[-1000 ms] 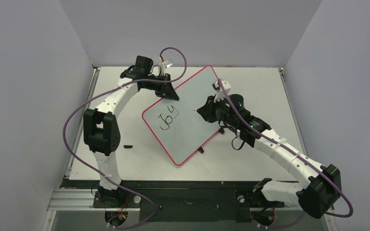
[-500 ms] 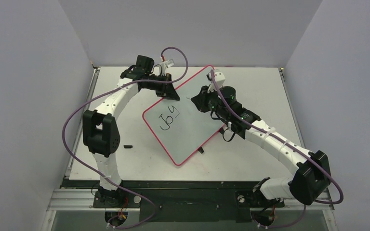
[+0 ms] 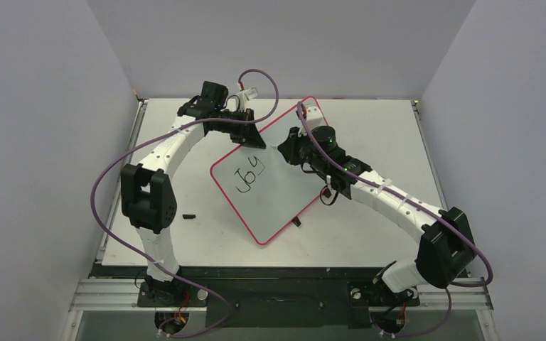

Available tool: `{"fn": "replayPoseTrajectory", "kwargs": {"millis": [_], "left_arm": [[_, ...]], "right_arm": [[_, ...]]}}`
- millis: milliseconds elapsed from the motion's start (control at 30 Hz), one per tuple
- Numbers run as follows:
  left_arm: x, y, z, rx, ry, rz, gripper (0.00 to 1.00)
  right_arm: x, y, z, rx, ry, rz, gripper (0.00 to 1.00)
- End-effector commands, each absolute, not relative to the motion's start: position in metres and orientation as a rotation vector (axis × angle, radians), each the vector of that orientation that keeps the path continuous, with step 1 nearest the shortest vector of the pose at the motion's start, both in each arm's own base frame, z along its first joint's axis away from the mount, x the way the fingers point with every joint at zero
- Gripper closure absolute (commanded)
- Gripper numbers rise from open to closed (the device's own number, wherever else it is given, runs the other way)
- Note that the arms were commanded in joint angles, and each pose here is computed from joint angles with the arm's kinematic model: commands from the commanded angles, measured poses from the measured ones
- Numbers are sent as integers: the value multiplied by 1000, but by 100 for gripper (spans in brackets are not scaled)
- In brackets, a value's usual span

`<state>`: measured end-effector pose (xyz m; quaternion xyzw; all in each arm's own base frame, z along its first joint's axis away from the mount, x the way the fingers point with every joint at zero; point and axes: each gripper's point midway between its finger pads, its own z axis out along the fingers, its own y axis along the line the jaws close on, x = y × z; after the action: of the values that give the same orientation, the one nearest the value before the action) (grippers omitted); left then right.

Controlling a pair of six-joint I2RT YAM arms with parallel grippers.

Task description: Write a sentence on the whiteboard

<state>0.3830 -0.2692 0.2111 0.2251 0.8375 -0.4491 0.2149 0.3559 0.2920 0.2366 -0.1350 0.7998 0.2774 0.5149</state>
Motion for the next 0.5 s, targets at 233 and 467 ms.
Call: {"fn": "replayPoseTrajectory", "kwargs": {"millis": [233, 467], "left_arm": [[386, -270, 230, 780, 2190, -1100, 100], [385, -270, 230, 800, 2182, -1090, 100]], "right_arm": [[371, 304, 256, -307, 1851, 674, 100], [381, 298, 259, -278, 1854, 617, 100]]}}
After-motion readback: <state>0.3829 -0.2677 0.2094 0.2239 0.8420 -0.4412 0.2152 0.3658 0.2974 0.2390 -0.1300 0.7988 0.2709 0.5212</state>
